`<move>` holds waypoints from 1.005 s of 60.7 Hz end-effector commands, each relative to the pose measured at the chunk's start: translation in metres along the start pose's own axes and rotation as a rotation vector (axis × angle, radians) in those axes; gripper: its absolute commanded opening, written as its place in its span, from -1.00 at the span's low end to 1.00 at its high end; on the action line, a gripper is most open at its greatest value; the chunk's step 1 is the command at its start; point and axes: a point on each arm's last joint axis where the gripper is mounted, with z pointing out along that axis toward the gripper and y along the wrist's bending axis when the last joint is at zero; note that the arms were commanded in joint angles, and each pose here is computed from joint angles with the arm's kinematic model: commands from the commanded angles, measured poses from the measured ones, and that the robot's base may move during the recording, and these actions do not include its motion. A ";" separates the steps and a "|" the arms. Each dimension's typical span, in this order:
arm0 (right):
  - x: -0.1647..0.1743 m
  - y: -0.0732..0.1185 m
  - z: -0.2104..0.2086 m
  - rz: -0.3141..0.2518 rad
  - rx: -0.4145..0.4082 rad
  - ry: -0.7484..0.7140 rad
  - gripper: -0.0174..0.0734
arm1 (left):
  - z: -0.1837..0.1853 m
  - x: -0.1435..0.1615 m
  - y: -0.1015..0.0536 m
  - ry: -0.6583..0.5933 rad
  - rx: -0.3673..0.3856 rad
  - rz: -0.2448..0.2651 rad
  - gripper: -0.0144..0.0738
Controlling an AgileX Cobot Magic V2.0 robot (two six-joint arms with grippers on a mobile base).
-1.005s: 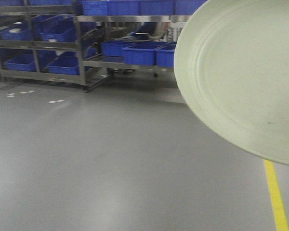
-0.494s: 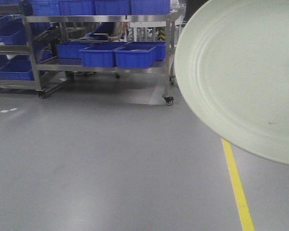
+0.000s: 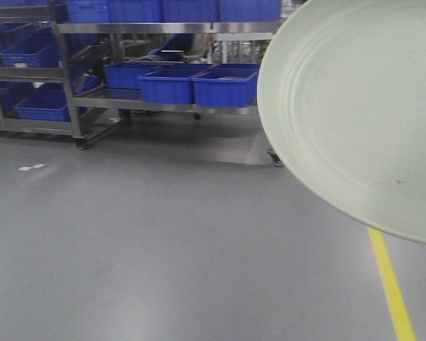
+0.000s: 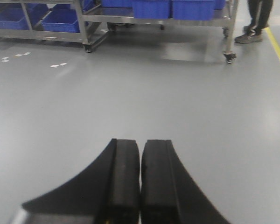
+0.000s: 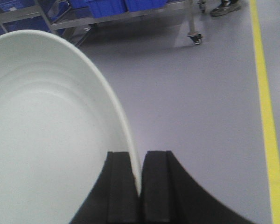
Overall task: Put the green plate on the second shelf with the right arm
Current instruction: 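Turn and drive the base across the room toward the bin shelving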
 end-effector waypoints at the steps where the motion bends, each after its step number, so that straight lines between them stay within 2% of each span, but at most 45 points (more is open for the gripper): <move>1: -0.020 0.004 -0.003 0.005 -0.012 -0.136 -0.49 | 0.002 0.005 0.000 -0.062 0.007 -0.005 -0.39; 61: -0.020 0.004 -0.003 0.005 -0.012 -0.135 -0.49 | 0.002 0.005 0.000 -0.062 0.007 -0.005 -0.39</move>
